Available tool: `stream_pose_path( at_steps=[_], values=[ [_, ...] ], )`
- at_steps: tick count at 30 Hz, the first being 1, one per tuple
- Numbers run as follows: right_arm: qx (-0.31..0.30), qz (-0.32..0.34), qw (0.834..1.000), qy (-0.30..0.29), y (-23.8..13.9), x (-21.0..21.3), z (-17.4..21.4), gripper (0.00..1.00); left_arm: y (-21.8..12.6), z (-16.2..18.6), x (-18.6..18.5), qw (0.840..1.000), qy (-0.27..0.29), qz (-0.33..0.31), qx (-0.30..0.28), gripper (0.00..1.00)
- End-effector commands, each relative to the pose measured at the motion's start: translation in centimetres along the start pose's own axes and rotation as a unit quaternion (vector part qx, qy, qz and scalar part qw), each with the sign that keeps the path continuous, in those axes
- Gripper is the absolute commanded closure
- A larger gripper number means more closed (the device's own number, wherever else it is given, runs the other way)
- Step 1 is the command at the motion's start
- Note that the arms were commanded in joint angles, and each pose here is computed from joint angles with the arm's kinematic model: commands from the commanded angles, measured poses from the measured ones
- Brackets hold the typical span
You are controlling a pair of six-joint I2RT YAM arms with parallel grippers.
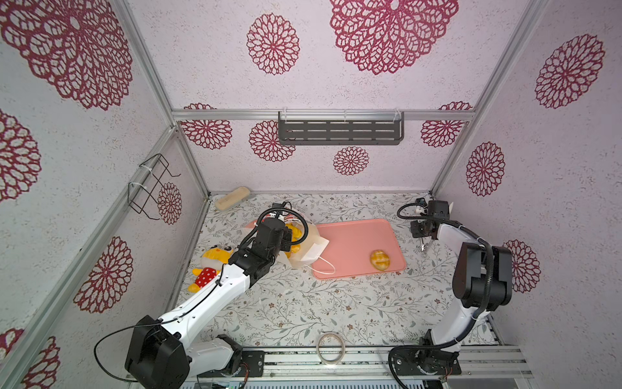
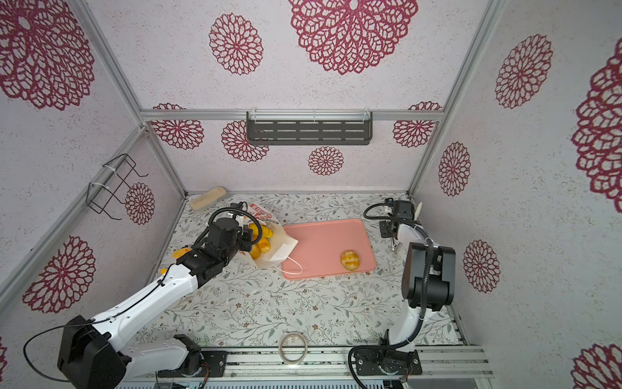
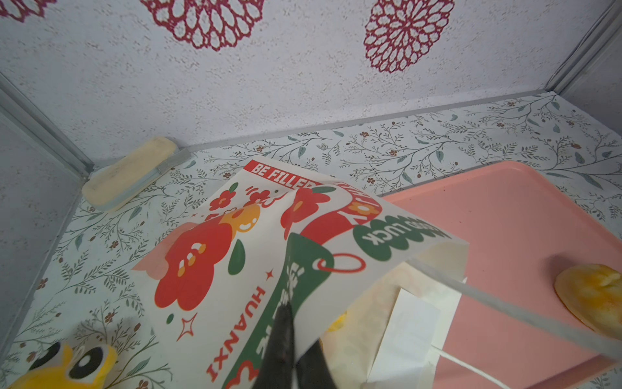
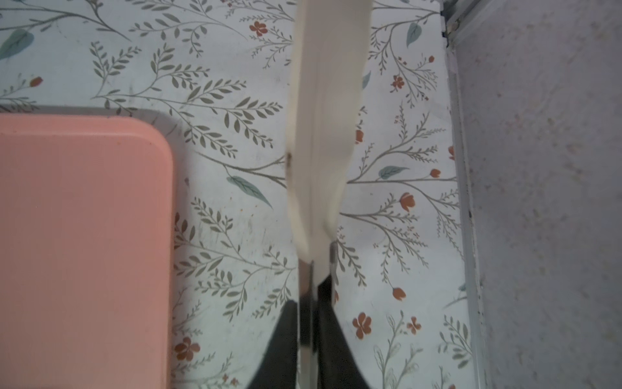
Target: Take the fake bread out of the paper bag
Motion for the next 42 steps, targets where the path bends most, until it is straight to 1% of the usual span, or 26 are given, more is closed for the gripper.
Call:
stream_pose_path(
  at_steps=[1,2,4,5,6,7,10,12,15,17,19,20,23,27,31,34,38,42],
  values=[
    [-0.037,0.022,0.999,0.010,0.2,-1.4,-2.3,0.66,-0.2,-0.4,-0.3,1.000,0.007,0.004,-0.001,1.00],
    [-0.033,0.025,0.999,0.016,0.6,-1.4,-2.3,0.62,-0.2,-0.4,-0.3,1.000,0.009,0.001,0.000,1.00],
    [-0.032,0.019,0.999,0.028,1.1,-1.5,-2.4,0.48,-0.2,-0.2,-0.2,1.000,0.012,-0.002,0.004,1.00],
    [-0.031,0.018,0.999,0.034,1.2,-1.5,-2.5,0.41,-0.3,-0.1,-0.1,1.000,0.012,-0.004,0.003,1.00],
    [-0.030,0.022,0.998,0.046,1.1,-1.6,-2.5,0.30,-0.3,-0.1,0.0,1.000,0.012,-0.005,0.002,1.00],
    [-0.030,0.024,0.998,0.057,0.9,-1.7,-2.6,0.27,-0.4,-0.1,0.0,1.000,0.012,-0.005,0.001,1.00],
    [-0.018,0.050,0.994,0.094,-0.5,-2.3,-2.6,0.21,-0.4,-0.1,0.1,1.000,0.009,-0.006,-0.001,1.00],
    [-0.016,0.058,0.990,0.128,-2.1,-2.6,-2.0,0.19,-0.5,-0.1,0.1,1.000,0.007,-0.005,-0.004,1.00],
    [-0.010,0.073,0.978,0.195,-4.2,-3.0,0.5,0.16,-0.5,-0.1,0.1,1.000,0.003,-0.002,-0.008,1.00],
    [-0.012,0.072,0.970,0.231,-5.0,-2.8,2.4,0.15,-0.6,0.0,0.1,1.000,0.001,0.000,-0.011,1.00],
    [-0.007,0.081,0.968,0.239,-5.1,-2.4,4.0,0.12,-0.6,0.1,0.1,1.000,0.000,0.003,-0.012,1.00],
    [-0.005,0.078,0.968,0.237,-4.9,-2.0,4.6,0.05,-0.5,0.1,0.1,1.000,0.000,0.004,-0.012,1.00],
    [0.014,0.073,0.968,0.241,-3.8,-1.6,6.0,0.02,-0.5,0.2,0.2,1.000,0.002,0.004,-0.012,1.00],
    [0.013,0.045,0.960,0.276,-1.7,-2.1,7.0,0.02,-0.6,0.3,0.3,1.000,0.003,0.004,-0.010,1.00],
    [0.013,0.022,0.963,0.270,0.1,-2.0,6.8,0.01,-0.7,0.3,0.4,1.000,0.005,0.000,-0.010,1.00],
    [0.035,0.018,0.964,0.264,1.2,-2.2,6.9,0.01,-0.7,0.3,0.5,1.000,0.005,-0.003,-0.011,1.00],
    [0.040,0.003,0.968,0.247,2.2,-2.6,6.5,0.01,-0.6,0.3,0.5,1.000,0.005,-0.005,-0.011,1.00],
    [0.044,-0.005,0.970,0.238,2.9,-3.1,5.7,0.05,-0.5,0.1,0.4,1.000,0.003,-0.005,-0.011,1.00]
  ],
)
Point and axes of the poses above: each gripper's point midway between its finger pads, its own y axis out along the fingers, its own x axis along the line the jaws close on, z = x × y, the point moved 10 cm from there along -y, back along the fingers, and after that the axes turned 14 degrees about -y, right-handed, at the moved point
